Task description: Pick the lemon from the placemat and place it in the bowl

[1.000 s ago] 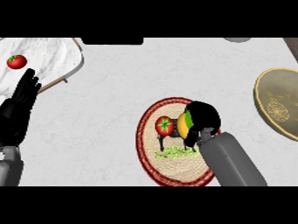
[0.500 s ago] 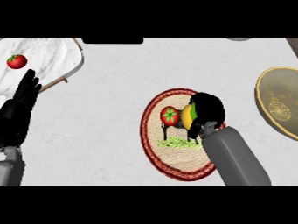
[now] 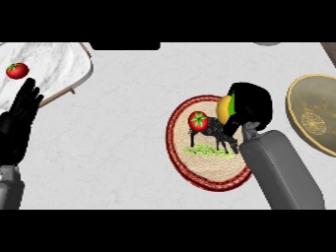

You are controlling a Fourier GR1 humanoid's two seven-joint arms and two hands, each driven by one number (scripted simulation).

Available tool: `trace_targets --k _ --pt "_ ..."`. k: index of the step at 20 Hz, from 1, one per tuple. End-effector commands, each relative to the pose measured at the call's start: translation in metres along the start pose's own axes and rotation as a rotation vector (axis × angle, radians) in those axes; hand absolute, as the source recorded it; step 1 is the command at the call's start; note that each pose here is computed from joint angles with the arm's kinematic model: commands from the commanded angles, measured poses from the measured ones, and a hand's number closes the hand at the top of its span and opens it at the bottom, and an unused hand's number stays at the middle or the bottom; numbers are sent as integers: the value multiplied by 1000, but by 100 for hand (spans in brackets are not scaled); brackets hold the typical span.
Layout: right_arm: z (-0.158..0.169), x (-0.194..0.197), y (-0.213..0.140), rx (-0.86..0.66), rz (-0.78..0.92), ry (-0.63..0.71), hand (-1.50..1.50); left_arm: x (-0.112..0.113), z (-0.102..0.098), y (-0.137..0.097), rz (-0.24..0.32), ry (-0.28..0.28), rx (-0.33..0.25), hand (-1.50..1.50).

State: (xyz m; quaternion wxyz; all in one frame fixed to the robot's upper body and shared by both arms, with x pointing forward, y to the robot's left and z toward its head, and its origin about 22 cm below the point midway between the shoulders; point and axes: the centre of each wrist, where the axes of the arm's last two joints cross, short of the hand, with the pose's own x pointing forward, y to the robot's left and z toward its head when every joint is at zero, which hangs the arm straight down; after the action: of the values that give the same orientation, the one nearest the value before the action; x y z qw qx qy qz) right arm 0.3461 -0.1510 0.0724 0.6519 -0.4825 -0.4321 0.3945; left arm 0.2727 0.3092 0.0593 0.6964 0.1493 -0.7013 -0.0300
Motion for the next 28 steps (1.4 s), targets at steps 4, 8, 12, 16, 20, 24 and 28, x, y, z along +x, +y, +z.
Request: trace_targets --k 4,8,12,16,20,24,28 --pt "29 14 -91 -427 -92 55 150 -12 2 1 1 13 17 0" --pt "52 -6 -133 -492 -203 75 150 -2 -2 -7 -4 -1 12 0" --pt "57 -40 -152 -528 -211 141 150 14 5 8 6 -6 -3 0" --pt "47 -75 -157 -516 -247 154 150 13 -6 15 3 10 14 0" --pt "22 -99 -150 -503 -328 152 150 -10 6 2 4 -8 -8 0" --pt "-18 -136 -144 -498 -353 179 150 5 -10 1 -15 1 4 0" --pt "-43 -167 -119 -500 -340 184 150 3 1 -1 6 -13 -20 0"
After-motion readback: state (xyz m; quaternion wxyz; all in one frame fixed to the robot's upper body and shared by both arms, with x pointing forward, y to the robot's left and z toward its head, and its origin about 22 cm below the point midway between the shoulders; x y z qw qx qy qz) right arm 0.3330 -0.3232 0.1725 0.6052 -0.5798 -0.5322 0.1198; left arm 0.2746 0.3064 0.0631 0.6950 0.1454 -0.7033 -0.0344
